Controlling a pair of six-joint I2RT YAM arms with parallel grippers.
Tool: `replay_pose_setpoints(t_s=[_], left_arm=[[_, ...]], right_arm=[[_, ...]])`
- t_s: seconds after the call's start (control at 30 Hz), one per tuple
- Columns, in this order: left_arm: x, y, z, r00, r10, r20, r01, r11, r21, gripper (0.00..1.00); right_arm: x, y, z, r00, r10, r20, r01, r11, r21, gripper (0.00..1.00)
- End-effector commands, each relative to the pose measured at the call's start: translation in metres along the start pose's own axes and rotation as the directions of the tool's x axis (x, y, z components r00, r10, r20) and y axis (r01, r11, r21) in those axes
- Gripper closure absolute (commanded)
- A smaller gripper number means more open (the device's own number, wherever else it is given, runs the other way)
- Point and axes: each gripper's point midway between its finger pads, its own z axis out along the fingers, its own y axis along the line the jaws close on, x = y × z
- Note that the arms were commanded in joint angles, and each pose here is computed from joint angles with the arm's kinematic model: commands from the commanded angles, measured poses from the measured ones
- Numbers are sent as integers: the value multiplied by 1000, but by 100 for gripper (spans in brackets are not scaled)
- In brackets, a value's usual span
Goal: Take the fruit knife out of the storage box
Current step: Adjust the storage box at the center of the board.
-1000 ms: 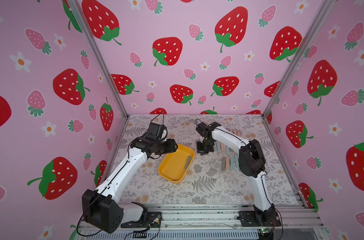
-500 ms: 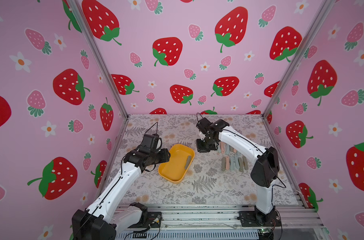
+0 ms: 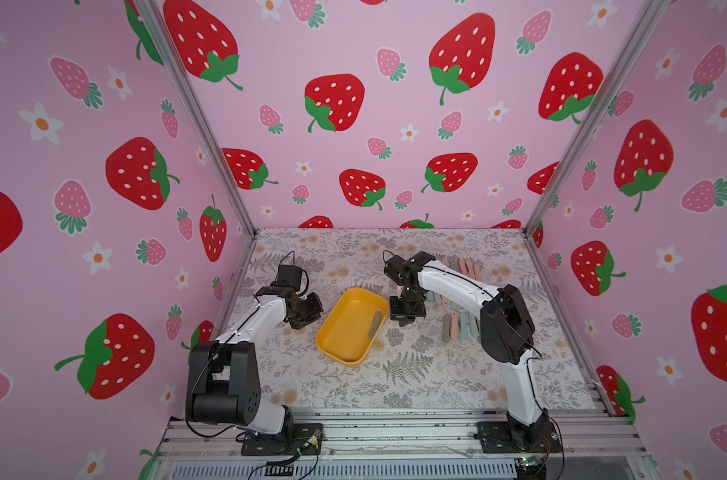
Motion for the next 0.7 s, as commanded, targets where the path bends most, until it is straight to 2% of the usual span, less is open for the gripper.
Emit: replay_pose_setpoints(t_s=[0.0, 0.23, 0.67], left_arm=[[5, -10, 11, 998, 14, -66, -9, 997, 71, 100], [22, -17, 18, 992, 5, -127, 11, 993, 122, 100], [61, -50, 31, 979, 72, -192, -42, 986, 160, 100]], right_arm=[[-5, 20, 7, 999, 18, -29, -20, 997, -69, 100], [-26, 41, 9, 1000, 8, -10, -9, 992, -123, 100], [-60, 40, -3, 999, 18, 26, -14, 988, -153, 100]])
